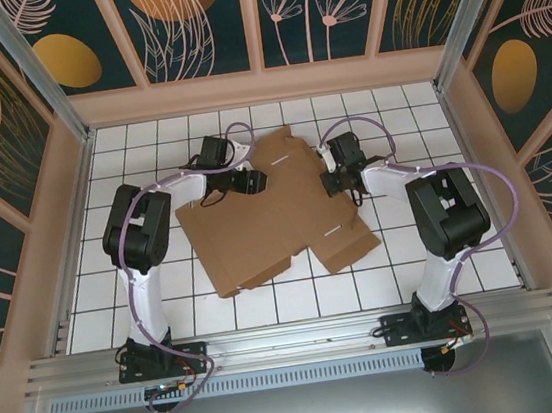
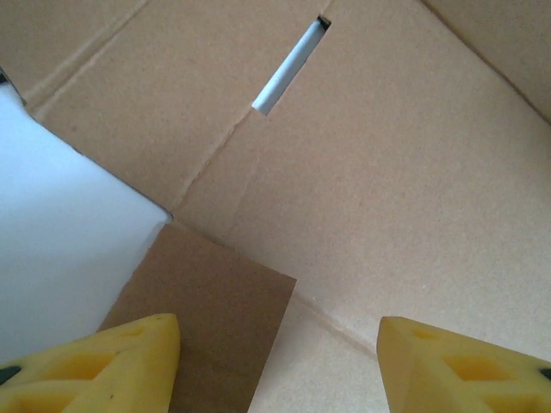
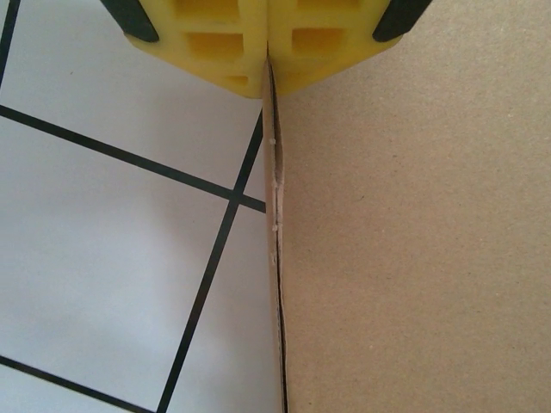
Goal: Fold the paper box
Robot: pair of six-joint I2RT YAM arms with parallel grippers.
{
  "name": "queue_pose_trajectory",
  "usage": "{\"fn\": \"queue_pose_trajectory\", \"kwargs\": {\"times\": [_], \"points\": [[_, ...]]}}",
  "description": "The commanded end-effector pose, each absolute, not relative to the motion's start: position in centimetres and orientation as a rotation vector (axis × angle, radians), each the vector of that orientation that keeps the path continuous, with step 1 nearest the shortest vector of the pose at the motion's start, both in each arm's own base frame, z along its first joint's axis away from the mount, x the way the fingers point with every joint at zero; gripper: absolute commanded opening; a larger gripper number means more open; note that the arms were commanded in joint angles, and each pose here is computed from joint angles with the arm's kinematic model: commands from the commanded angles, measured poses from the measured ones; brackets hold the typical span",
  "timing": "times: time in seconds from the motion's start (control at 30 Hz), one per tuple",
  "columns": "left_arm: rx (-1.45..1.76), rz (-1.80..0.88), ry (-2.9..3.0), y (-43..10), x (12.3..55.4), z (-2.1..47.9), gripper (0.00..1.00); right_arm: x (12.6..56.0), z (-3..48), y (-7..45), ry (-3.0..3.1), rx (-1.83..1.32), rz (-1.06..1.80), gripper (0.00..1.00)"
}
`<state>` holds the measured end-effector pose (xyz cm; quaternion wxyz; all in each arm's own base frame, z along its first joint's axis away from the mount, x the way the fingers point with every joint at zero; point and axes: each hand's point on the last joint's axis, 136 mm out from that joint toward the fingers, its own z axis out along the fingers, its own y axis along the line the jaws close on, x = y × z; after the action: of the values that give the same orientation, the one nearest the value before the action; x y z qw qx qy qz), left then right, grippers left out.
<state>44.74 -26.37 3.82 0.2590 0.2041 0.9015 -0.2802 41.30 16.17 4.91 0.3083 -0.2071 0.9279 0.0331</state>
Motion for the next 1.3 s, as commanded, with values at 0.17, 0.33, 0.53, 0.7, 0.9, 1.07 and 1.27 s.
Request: {"fn": "queue_pose_trajectory", "kwargs": {"times": [0.17,0.33,0.53,0.7,0.9,1.07,1.27], "points": [[0.306,-0.755,2.666,-25.8,43.7,-1.0,0.50,42.2,5.8,16.3,2.427,-0.534,0.080,0.00],[0.232,-0.581,2.731,-23.7,43.5,-2.8,0.43,42.1,6.2,16.3,2.420,-0.527,0.083,0.00],[0.397,-0.152,2.732,-21.6,43.3,-3.4,0.36,42.3,6.9,16.7,2.401,-0.522,0.108,0.00],[0.437,0.068,2.727,-21.2,43.1,-4.4,0.33,42.5,7.0,16.8,2.394,-0.512,0.109,0.00],[0.384,0.046,2.702,-21.5,43.0,-4.0,0.28,42.6,7.4,16.8,2.389,-0.498,0.112,0.00],[0.328,-0.211,2.583,-24.8,44.5,1.7,0.34,42.7,7.9,16.6,2.376,-0.503,0.104,0.00],[0.218,-0.463,2.364,-27.9,47.5,11.5,0.49,42.9,8.4,16.7,2.357,-0.489,0.108,0.00]]}}
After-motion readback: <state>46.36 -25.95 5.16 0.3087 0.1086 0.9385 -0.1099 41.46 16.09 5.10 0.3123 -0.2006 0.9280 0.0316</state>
